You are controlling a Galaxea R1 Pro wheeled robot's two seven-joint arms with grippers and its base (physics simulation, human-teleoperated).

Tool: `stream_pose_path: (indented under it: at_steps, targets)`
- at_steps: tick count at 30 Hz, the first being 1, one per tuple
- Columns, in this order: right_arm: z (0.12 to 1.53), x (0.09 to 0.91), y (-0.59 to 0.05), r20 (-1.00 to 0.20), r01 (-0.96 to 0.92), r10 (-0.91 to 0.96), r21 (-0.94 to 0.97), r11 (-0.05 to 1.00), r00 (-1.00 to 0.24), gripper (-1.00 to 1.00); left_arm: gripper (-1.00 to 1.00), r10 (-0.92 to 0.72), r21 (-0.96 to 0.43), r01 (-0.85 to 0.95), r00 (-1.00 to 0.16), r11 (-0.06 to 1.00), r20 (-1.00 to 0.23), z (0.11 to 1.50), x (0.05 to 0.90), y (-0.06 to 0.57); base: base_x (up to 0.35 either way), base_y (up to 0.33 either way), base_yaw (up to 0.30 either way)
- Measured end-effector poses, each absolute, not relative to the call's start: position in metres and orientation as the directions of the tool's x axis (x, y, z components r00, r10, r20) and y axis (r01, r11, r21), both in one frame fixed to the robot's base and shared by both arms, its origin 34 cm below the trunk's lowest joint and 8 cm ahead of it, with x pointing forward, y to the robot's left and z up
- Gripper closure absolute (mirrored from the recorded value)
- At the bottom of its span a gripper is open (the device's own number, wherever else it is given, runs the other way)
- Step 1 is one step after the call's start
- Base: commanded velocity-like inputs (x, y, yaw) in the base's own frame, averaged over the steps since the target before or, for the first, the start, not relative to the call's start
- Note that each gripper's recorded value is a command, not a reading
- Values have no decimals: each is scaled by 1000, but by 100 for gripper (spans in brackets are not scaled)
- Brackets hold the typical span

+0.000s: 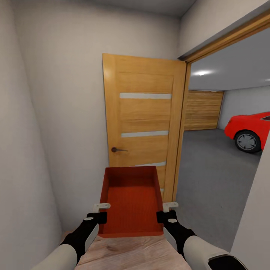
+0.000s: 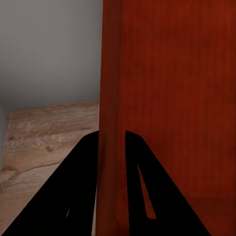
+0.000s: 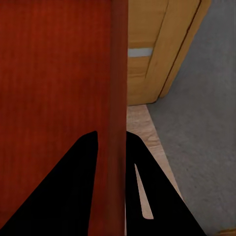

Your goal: Move the two storage containers from the living room to the garage. In the garage, place one container on the floor and stack the other container on top of it (either order is fine).

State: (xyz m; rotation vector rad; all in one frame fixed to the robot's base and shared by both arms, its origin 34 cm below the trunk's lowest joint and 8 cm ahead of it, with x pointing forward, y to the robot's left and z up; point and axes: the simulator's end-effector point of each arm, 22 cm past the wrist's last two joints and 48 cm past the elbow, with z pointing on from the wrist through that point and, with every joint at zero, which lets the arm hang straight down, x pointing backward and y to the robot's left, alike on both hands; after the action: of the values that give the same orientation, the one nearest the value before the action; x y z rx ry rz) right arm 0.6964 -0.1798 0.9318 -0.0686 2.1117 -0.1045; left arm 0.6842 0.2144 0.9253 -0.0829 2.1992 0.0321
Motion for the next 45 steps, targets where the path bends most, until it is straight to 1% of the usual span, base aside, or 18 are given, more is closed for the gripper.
stream_pose_path:
  at_steps: [6,26,45]
  targets:
    - [933,697,-180,-853,-6,-91,-102,995,-514,100,100,-48,-7,-71,-585,997,-810,927,685,214,20,0,-116]
    - [940,698,-180,-860,-4,-90,-102,995,-503,100,100,-48,-8,-71,-575,997,-817,933,685,214,0,0,-220]
    - [940,697,-181,-859,-5,-90,-102,995,-504,100,100,-48,-8,-72,-575,997,-816,934,685,213,13,6,-271]
